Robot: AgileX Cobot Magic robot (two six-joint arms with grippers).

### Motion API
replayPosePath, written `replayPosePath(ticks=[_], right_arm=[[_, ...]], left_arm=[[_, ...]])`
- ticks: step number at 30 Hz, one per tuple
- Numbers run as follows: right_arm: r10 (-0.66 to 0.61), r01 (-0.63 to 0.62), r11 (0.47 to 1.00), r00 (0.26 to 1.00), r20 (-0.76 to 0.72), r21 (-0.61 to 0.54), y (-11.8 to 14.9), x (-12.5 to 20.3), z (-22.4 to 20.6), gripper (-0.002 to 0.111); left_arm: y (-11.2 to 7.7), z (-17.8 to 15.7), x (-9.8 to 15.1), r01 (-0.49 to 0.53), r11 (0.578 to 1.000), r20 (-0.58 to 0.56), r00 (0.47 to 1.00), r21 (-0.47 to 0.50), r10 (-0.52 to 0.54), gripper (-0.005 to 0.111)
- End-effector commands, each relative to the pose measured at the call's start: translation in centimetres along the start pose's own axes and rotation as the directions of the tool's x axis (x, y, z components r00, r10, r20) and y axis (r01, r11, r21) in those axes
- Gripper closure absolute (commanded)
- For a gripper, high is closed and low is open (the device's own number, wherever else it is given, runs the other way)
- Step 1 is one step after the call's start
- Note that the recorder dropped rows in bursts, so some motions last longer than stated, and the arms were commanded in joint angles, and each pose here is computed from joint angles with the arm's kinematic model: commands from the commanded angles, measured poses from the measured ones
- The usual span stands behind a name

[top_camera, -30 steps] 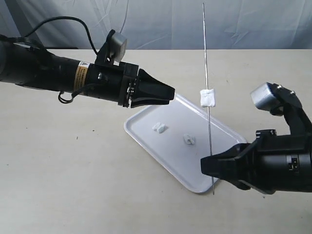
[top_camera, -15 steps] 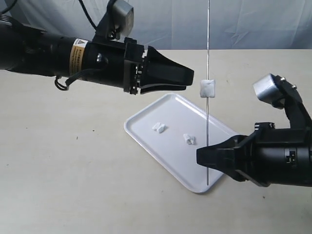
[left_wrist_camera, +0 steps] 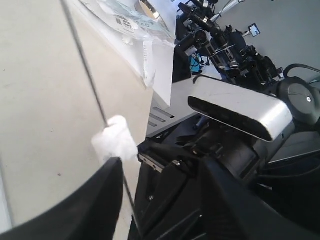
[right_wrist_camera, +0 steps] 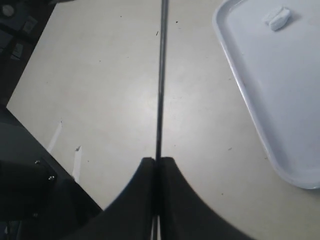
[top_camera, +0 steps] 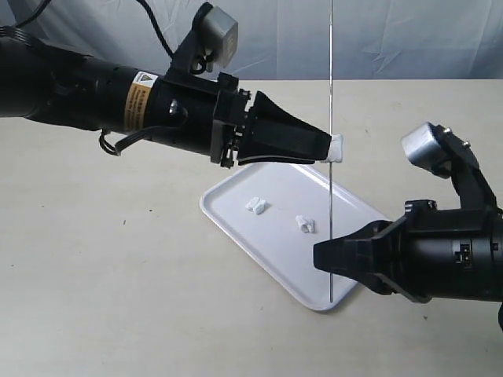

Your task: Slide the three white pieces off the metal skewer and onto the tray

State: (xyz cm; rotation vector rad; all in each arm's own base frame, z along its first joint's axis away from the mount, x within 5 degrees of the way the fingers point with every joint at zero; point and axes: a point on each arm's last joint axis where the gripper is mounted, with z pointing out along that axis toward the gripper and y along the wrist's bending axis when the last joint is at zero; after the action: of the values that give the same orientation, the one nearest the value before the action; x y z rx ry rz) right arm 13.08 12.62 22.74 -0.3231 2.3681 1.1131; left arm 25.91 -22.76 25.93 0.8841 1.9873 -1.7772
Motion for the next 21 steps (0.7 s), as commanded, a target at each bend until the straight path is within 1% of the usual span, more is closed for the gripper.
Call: replayPosePath(ticks=[1,8,11,15,18,21], right_arm=[[-0.006,0.006,1.0,1.0,-0.006,-0.029,0.3,-0.1,0.0,0.109],[-0.002,0.002,0.996,1.0,0.0,-0.086,0.9,-0.1,0.0,0.109],[-0.002,0.002,0.996,1.0,0.004,-0.091,0.9,-0.1,0.0,0.109],[-0.008,0.008,0.995,1.0,0.0,-0.097,1.0,-0.1,0.0,0.109],[-0.008,0.008,0.996,1.0,0.005,-0.091,0.9,-0.1,0.0,0.109],[-0.009,0.01,0.996,1.0,0.006,-0.088,0.9,-0.2,0.0,0.109]], left_arm=[[0.4,-0.7,-0.1,0.006,1.0,0.006,1.0,-0.018,-0.005,0.061],[0.8,-0.6,-0.3,0.01,0.999,0.033,0.999,-0.047,-0.008,0.061],[1.0,-0.4,-0.3,0.037,0.999,0.049,0.998,0.0,-0.037,0.061],[1.8,-0.1,-0.5,0.074,0.997,0.1,0.992,0.016,-0.076,0.061],[2.3,0.0,-0.4,0.083,0.996,0.099,0.991,0.015,-0.085,0.066],[2.3,0.0,-0.4,0.078,0.997,0.095,0.992,0.013,-0.079,0.074]])
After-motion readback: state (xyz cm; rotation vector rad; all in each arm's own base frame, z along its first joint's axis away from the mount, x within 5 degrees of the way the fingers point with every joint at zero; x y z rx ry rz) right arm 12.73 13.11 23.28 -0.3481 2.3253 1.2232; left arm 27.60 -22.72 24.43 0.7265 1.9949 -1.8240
